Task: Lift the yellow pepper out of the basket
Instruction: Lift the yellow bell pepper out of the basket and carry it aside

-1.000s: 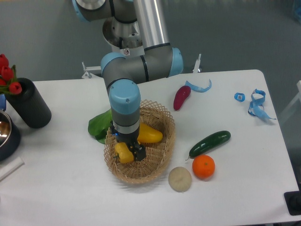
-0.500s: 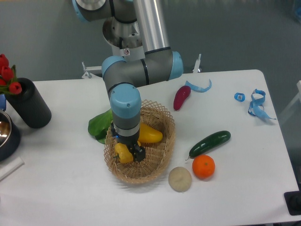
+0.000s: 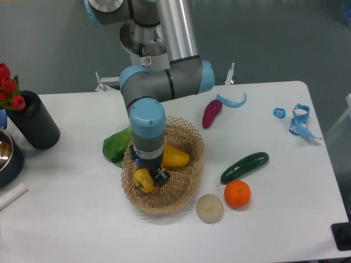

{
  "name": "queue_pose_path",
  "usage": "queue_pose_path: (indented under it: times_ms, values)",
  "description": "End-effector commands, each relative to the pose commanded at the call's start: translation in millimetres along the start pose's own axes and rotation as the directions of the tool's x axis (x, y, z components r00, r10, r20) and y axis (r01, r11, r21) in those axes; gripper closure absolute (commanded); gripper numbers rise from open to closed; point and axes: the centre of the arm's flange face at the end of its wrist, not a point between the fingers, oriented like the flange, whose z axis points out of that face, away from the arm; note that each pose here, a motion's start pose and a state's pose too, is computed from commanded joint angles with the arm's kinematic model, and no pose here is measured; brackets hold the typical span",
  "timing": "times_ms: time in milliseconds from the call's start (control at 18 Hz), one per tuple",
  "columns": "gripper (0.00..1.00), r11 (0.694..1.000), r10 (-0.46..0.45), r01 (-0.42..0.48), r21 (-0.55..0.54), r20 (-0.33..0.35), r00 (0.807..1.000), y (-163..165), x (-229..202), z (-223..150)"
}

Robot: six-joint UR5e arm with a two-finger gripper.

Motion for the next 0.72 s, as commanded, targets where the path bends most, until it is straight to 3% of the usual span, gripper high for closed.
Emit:
queue_pose_path:
  times_ms: [333,722]
  values:
    - [0.83,0.994,-0.109,0.108,0.014,0.06,0.992,47,-57,-57]
    - [0.82,0.969,-0.248,0.245,0.035,0.127,0.96,117,-122,-91]
